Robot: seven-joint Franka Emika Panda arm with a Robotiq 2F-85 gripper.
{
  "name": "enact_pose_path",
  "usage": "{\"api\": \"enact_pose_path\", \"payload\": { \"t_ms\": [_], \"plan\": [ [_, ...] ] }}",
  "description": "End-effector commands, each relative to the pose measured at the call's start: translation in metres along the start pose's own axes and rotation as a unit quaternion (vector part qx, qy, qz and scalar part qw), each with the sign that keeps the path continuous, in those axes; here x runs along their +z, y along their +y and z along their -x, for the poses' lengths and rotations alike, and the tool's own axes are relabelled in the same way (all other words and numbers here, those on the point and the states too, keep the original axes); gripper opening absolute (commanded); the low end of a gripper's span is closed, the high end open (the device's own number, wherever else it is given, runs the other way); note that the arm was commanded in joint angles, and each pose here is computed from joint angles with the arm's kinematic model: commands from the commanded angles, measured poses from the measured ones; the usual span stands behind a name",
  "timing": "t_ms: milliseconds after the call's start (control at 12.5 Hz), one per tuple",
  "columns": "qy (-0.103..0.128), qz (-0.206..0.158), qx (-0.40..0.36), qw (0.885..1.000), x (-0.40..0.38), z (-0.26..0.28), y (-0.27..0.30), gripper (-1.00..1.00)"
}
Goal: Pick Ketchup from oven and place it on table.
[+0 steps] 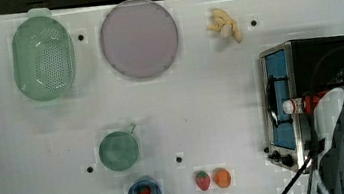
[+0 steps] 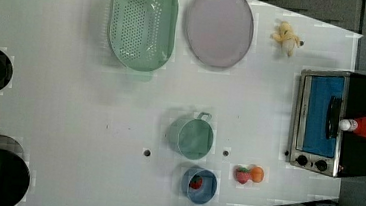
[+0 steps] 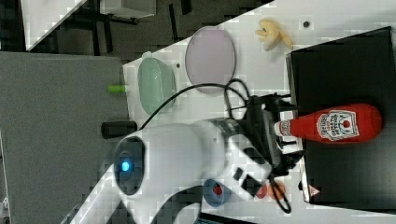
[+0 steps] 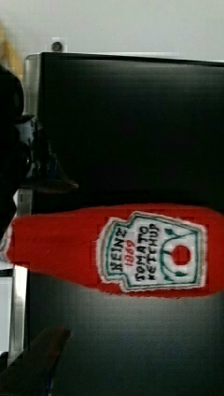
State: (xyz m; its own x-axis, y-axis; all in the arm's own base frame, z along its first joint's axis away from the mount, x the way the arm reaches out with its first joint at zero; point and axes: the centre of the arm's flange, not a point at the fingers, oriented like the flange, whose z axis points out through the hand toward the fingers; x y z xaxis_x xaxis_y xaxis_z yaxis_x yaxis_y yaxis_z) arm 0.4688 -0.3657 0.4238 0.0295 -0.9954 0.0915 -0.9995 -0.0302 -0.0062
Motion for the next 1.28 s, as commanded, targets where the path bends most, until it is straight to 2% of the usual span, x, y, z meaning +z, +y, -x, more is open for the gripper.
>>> {"api": "enact_pose_path", "payload": {
  "t_ms": [80, 160, 320, 800, 880, 1040, 1120, 1280],
  "plan": [
    [-0.012, -0.015, 0.043, 0.999, 0.019, -0.026, 0.013, 1.00],
    [-0.011, -0.022, 0.055, 0.998, 0.028, -0.031, 0.012, 1.00],
    [0.009, -0.026, 0.057, 0.998, 0.040, -0.036, 0.008, 1.00],
    [0.007, 0.000, 0.060, 0.998, 0.070, -0.038, 0.009, 1.00],
    [0.005, 0.001, 0.060, 0.998, 0.072, -0.036, 0.008, 0.92],
    [0.005, 0.001, 0.063, 0.998, 0.077, -0.036, 0.008, 0.43],
    [0.006, -0.002, 0.061, 0.998, 0.074, -0.036, 0.006, 0.29],
    [0.007, -0.004, 0.060, 0.998, 0.072, -0.036, 0.004, 0.29]
  ]
}}
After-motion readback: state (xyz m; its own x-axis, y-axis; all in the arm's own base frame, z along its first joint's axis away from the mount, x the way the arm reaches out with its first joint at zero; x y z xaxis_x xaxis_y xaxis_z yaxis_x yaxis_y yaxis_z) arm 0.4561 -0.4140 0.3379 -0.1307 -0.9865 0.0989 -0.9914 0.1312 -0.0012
